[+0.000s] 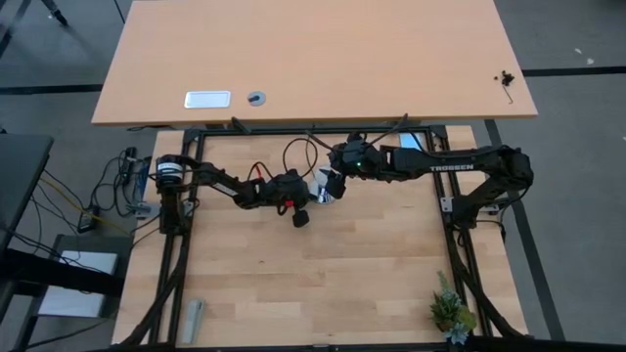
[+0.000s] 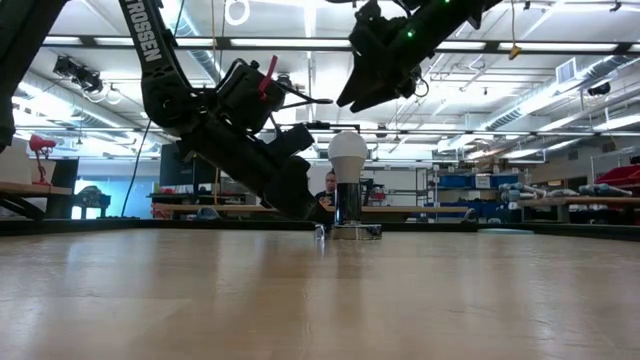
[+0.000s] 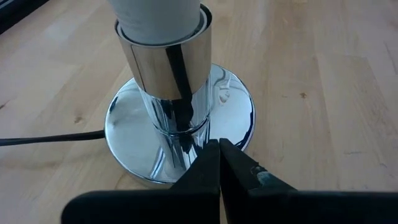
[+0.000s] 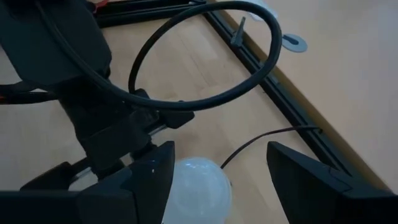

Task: Screw lightbulb
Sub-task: Remove the lightbulb from the lamp

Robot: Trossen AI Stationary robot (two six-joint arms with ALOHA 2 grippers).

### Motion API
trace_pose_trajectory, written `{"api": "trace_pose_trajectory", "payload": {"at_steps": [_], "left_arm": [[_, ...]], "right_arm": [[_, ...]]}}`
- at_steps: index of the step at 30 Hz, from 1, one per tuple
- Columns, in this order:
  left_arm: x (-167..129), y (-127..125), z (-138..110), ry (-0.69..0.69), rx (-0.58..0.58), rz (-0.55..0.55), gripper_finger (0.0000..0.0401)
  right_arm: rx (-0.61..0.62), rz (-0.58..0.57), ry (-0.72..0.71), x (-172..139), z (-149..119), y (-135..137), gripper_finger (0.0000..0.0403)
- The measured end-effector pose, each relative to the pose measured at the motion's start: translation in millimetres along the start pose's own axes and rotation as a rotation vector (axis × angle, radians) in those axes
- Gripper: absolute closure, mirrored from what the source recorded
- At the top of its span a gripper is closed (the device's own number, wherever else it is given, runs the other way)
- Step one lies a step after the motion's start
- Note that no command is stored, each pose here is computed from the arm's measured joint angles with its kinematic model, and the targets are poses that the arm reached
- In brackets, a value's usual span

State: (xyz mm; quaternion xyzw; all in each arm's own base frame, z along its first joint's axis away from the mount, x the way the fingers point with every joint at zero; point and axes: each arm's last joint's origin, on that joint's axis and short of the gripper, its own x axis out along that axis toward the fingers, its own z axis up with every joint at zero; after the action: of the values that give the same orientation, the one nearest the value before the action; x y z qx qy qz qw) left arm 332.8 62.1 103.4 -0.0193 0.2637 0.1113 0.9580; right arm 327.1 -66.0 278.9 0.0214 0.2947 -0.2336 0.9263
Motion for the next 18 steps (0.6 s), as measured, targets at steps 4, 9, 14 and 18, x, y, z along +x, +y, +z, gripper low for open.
{"api": "trace_pose_trajectory", "payload": {"at_steps": [4, 9, 14, 18], "left_arm": [[0.0, 0.0, 0.1, -0.001, 0.0, 0.0, 0.04], [0.0, 0.0, 0.1, -0.001, 0.0, 0.0, 0.04], [0.0, 0.0, 0.1, -0.001, 0.0, 0.0, 0.04], [0.0, 0.0, 0.2, -0.002, 0.0, 0.0, 0.04]], "right_arm": [[-0.004, 0.001, 0.013, 0.8, -1.4, 0.3, 0.0142], [0.006, 0.002, 0.029, 1.1, -3.2, 0.3, 0.0141], [0.006, 0.004, 0.032, 1.1, -3.5, 0.3, 0.0143], [0.006, 0.008, 0.034, 1.1, -3.5, 0.4, 0.0146]]}}
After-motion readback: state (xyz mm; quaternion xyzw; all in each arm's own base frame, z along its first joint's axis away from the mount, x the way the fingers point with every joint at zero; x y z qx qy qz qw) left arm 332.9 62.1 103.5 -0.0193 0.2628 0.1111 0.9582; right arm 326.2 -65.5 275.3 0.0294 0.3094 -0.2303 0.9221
